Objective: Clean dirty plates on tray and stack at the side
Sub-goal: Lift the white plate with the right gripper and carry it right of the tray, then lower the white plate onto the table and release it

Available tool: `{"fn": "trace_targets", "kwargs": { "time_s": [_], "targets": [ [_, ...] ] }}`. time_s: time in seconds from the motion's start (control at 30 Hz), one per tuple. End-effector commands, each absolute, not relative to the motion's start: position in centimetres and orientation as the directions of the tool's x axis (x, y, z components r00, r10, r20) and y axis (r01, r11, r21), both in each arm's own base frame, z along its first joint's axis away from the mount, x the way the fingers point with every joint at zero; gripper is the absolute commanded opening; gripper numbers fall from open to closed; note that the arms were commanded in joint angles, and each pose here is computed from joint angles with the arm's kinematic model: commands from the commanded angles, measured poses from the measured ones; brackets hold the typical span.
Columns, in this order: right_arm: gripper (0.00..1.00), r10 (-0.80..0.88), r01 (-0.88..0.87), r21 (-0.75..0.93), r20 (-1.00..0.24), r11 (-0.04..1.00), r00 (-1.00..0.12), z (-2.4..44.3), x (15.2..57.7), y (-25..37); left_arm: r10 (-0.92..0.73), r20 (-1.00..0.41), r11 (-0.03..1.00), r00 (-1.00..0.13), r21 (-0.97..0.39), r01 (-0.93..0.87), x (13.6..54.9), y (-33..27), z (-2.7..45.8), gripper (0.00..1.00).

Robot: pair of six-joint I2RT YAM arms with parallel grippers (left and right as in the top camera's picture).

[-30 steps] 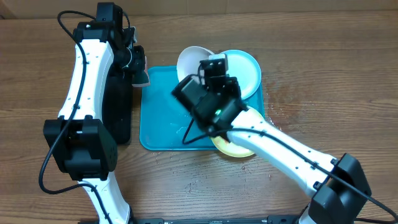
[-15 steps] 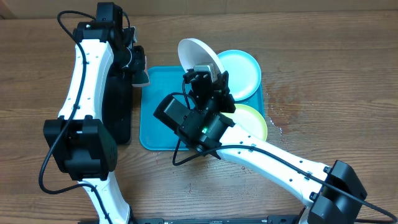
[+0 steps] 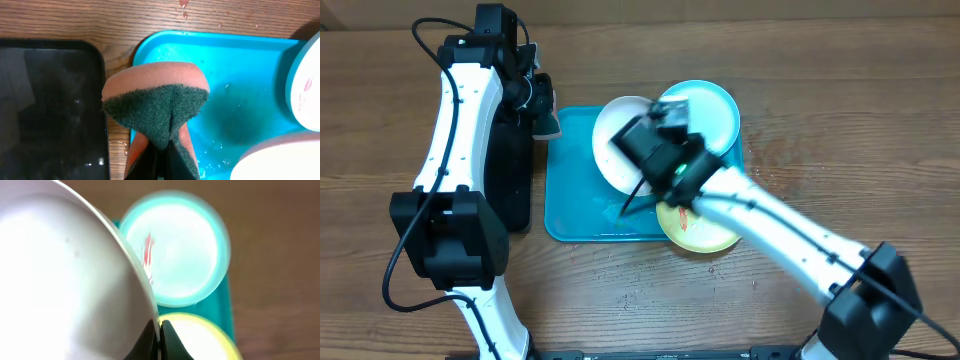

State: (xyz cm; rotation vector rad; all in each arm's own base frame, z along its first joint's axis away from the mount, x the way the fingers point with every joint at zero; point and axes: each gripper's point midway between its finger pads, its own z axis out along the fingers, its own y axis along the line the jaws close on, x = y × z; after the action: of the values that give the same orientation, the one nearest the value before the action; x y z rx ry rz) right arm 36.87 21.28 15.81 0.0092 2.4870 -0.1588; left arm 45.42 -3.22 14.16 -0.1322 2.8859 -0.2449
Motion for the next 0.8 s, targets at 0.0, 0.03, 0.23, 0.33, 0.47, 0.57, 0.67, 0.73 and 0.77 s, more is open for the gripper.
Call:
{"fn": "trace_targets", "kwargs": {
  "time_s": [0.0,0.03,0.23,0.33,0.47,0.57,0.67,0.73,0.77],
  "targets": [
    [0.04,0.144,0.040,0.238,-0.436,0.970,-0.888,16.7,37.7,20.6,-0.116,-0.240,0.982,-0.964,-0.176,-0.074,45.5,-3.5,14.6,0.04],
    [0.04,0.170,0.051,0.288,-0.404,0.956,-0.899,16.9,38.3,19.4,-0.115,-0.239,0.982,-0.964,-0.176,-0.073,45.4,-3.6,14.5,0.04],
    [0.04,0.438,0.337,0.371,-0.235,0.865,-0.868,16.0,39.8,6.0,-0.110,-0.226,0.982,-0.968,-0.173,-0.071,45.2,-3.8,13.9,0.04],
    [0.04,0.543,0.473,0.306,-0.207,0.826,-0.814,15.0,38.9,-0.9,-0.110,-0.221,0.982,-0.969,-0.173,-0.072,45.1,-3.7,13.2,0.04],
    [0.04,0.659,0.619,0.231,-0.186,0.751,-0.729,13.2,37.0,-7.3,-0.110,-0.221,0.983,-0.969,-0.168,-0.073,45.1,-3.7,12.7,0.04],
    [0.04,0.701,0.669,0.215,-0.159,0.712,-0.695,11.2,35.6,-9.2,-0.110,-0.227,0.987,-0.968,-0.143,-0.079,45.2,-3.2,12.6,0.04],
    [0.04,0.723,0.695,0.205,-0.138,0.689,-0.677,8.8,34.5,-10.0,-0.106,-0.228,0.987,-0.968,-0.140,-0.075,45.2,-3.4,12.6,0.04],
    [0.04,0.732,0.706,0.197,-0.123,0.680,-0.670,7.2,33.7,-10.0,-0.102,-0.228,0.989,-0.968,-0.130,-0.074,45.2,-3.4,12.6,0.04],
    [0.04,0.733,0.708,0.197,-0.120,0.679,-0.670,6.5,33.4,-10.0,-0.099,-0.228,0.990,-0.968,-0.120,-0.073,45.2,-3.3,12.6,0.04]
  ]
}}
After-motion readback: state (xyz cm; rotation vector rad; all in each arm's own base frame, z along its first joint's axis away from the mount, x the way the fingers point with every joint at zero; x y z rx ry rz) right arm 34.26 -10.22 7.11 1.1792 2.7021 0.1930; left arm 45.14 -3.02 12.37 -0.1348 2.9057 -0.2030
